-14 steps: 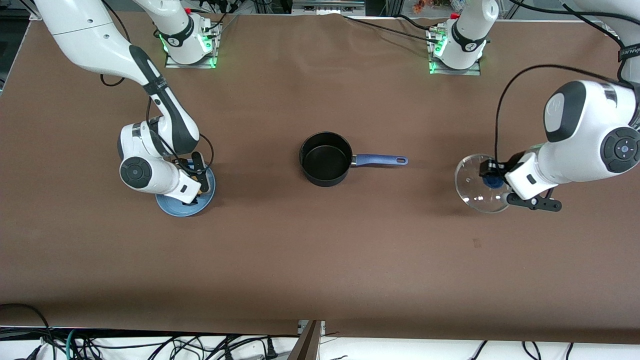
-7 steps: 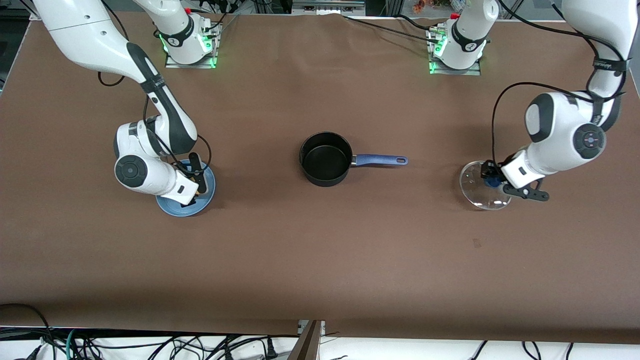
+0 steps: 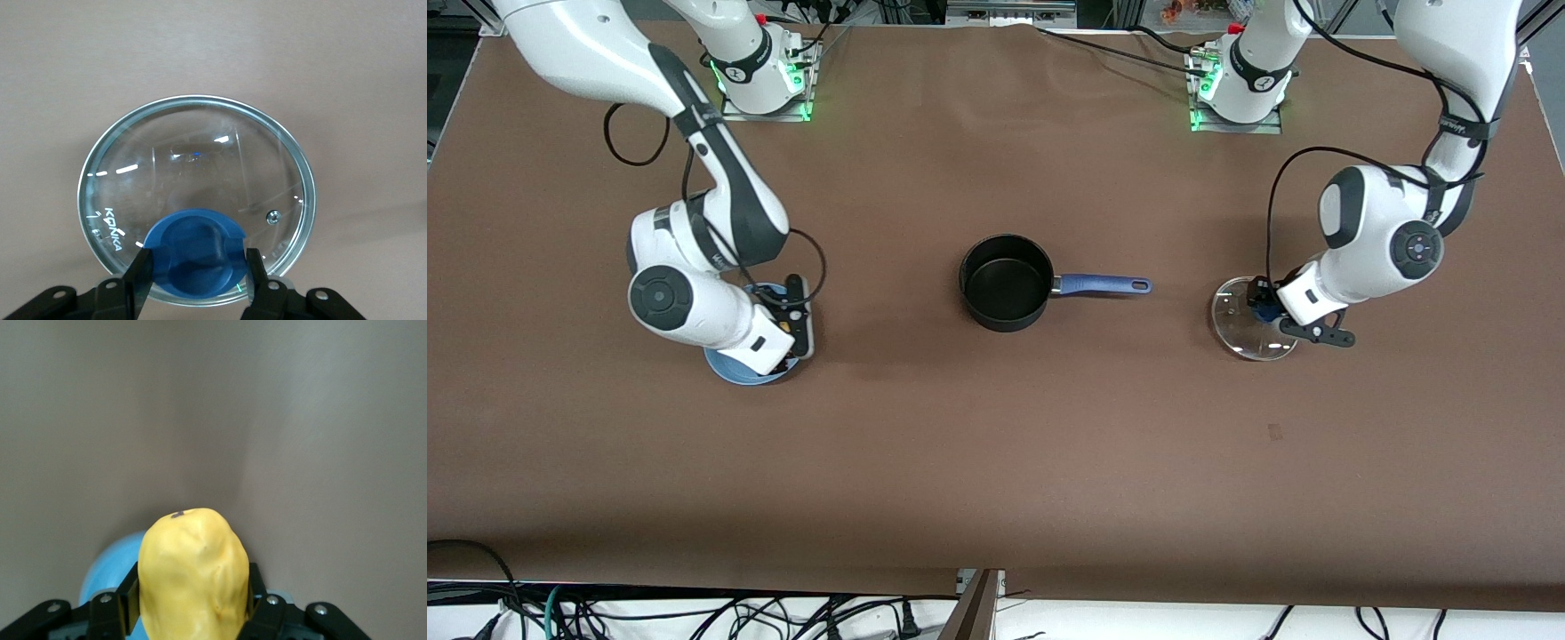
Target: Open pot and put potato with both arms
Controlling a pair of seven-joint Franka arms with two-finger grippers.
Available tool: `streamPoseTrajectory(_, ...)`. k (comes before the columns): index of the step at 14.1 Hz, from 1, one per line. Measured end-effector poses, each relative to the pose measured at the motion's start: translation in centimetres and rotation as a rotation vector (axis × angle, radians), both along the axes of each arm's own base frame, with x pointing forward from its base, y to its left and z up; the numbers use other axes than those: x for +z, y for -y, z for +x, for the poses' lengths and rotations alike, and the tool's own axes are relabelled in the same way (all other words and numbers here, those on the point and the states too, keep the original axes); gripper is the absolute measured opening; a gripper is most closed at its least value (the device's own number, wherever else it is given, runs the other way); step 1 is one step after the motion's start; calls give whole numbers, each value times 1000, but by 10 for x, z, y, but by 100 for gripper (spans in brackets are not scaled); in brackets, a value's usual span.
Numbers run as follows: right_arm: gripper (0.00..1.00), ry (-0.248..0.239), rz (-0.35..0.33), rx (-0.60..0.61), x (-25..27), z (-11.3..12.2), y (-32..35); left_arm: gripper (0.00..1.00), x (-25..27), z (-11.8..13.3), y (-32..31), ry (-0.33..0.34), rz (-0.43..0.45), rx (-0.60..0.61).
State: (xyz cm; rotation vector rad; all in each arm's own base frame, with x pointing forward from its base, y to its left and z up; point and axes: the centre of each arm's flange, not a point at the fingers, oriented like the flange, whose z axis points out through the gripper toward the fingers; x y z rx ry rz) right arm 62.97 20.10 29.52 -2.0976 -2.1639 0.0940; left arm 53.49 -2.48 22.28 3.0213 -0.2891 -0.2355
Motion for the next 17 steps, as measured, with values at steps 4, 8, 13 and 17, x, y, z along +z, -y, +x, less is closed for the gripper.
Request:
streamPoseTrajectory(4,63,6,40,-329,42,-17,-86,91,13,5,1,32,4,5)
streamPoseTrajectory(8,63,-6,44,-639,72,-49,-170,100,80,11,-26,139,18,51)
streamPoseTrajectory(13,63,-47,14,-957,74,-80,-235,100,224,-15,-41,291,21,78)
streamPoseTrajectory(17,63,-56,18,-1166,45,-90,-267,100,315,-38,-92,264,9,151)
